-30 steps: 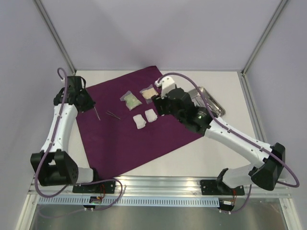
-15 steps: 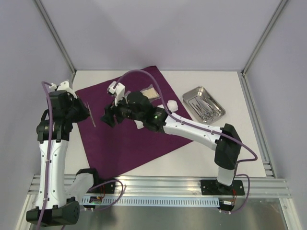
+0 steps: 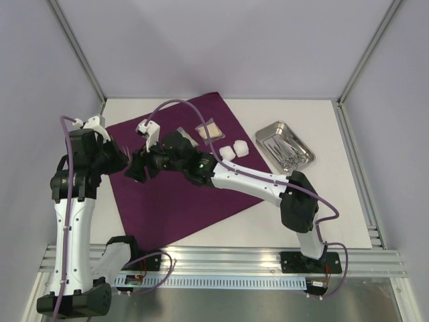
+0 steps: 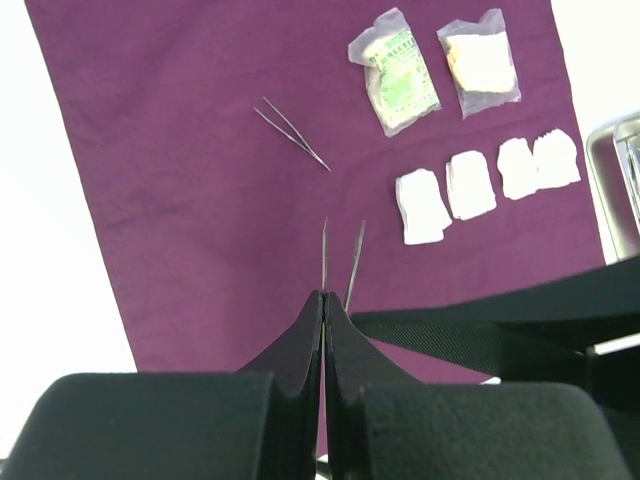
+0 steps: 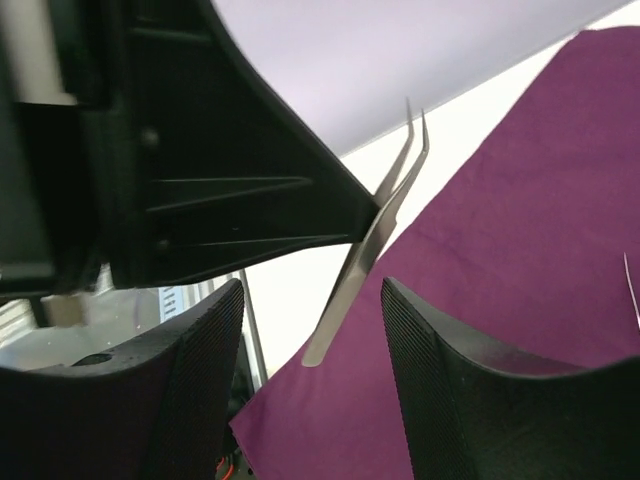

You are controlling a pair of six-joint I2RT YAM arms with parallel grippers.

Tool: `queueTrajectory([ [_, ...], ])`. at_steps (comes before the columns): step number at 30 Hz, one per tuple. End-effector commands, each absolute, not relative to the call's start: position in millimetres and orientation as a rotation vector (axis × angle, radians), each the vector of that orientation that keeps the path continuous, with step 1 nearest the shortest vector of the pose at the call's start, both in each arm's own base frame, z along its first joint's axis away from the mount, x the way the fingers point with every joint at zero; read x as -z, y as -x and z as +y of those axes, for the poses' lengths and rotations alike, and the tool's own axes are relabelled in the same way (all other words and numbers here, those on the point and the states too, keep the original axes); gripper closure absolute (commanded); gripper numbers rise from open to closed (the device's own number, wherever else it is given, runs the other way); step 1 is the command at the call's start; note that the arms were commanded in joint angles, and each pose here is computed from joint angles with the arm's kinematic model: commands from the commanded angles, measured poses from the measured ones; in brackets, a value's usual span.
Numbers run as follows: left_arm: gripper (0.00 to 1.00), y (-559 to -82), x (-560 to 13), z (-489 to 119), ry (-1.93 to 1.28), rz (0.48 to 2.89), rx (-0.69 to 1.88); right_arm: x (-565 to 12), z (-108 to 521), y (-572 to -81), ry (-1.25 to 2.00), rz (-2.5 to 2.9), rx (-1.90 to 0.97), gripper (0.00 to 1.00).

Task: Prepare the surgical pack

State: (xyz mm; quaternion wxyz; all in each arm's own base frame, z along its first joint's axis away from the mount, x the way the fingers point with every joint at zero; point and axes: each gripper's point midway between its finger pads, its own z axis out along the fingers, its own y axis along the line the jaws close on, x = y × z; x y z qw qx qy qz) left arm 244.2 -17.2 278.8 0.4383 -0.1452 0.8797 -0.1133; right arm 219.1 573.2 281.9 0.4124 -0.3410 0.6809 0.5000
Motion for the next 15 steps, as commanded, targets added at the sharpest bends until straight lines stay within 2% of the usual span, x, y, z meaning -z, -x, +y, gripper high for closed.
queueTrajectory([
  [1, 1.0, -241, -297, -21, 0.322, 2.146, 0.304, -297, 578, -229, 0.799, 1.698, -1.251, 0.41],
  [6, 1.0, -241, -294, -21, 0.322, 2.153, 0.303, -283, 581, -233, 0.801, 1.742, -1.223, 0.48],
  [9, 1.0, -241, -293, -23, 0.321, 2.157, 0.312, -280, 582, -233, 0.803, 1.749, -1.223, 0.6],
  [14, 1.0, -240, -295, -24, 0.311, 2.156, 0.32, -276, 580, -239, 0.786, 1.768, -1.231, 0.74],
  [15, 1.0, -239, -295, -25, 0.307, 2.157, 0.322, -276, 579, -240, 0.781, 1.768, -1.239, 0.8],
])
